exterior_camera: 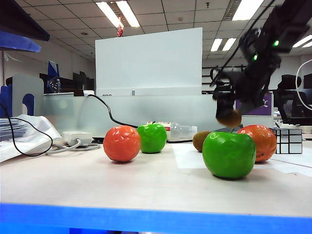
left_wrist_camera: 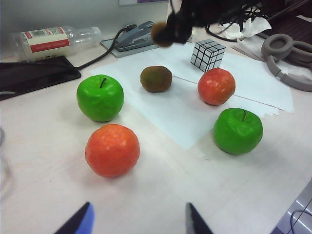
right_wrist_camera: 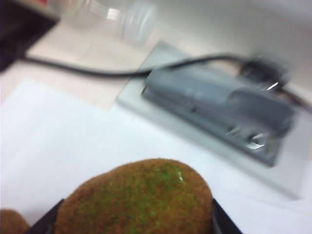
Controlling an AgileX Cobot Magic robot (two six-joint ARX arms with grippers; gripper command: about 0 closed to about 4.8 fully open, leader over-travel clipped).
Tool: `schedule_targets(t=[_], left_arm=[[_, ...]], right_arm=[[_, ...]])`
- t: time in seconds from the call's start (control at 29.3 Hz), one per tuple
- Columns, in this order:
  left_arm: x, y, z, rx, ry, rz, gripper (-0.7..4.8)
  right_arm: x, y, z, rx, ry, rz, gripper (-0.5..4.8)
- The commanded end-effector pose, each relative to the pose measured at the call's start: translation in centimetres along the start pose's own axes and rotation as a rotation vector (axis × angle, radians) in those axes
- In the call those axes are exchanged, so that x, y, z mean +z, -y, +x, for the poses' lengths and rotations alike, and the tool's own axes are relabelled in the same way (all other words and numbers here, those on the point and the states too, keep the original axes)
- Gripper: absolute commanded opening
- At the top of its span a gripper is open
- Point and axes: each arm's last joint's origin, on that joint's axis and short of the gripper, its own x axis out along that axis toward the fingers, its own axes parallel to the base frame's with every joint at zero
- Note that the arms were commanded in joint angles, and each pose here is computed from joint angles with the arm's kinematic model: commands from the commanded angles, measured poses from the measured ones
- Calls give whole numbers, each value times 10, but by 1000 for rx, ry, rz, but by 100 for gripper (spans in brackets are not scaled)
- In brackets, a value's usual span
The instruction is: Put the same fruits together.
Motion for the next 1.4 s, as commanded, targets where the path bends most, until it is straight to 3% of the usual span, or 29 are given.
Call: schedule_targets(t=[0.03, 0.24, 0.61, 0.65, 0.75, 0.78, 0.92, 0.99, 1.02, 1.4], left_arm=[[2, 0, 0, -3, 14, 12, 247], [2, 0, 0, -3, 13, 11, 247], [2, 0, 0, -2, 13, 12, 247], [2, 0, 0, -2, 13, 12, 247], [2, 0, 0, -2, 13, 12, 247], [2, 0, 0, -2, 13, 12, 247], [2, 0, 0, -2, 13, 11, 247], [2, 0, 0, -2, 13, 12, 247], [2, 0, 0, -2, 13, 12, 247], [2, 0, 0, 2, 11, 11, 247]], right_arm=[[-8, -2, 11, 25, -32, -1, -6], [-24, -3, 26, 42, -106, -16, -6], [-26, -3, 28, 44, -110, -15, -2], [-26, -3, 28, 43, -110, -15, 25], [-26, -3, 28, 42, -106, -16, 317], [-26, -3, 28, 42, -107, -16, 365], [-26, -3, 28, 41, -105, -16, 394], [-24, -3, 28, 36, -96, -17, 473], [-24, -2, 28, 35, -93, -16, 479], [0, 1, 17, 12, -14, -17, 479]])
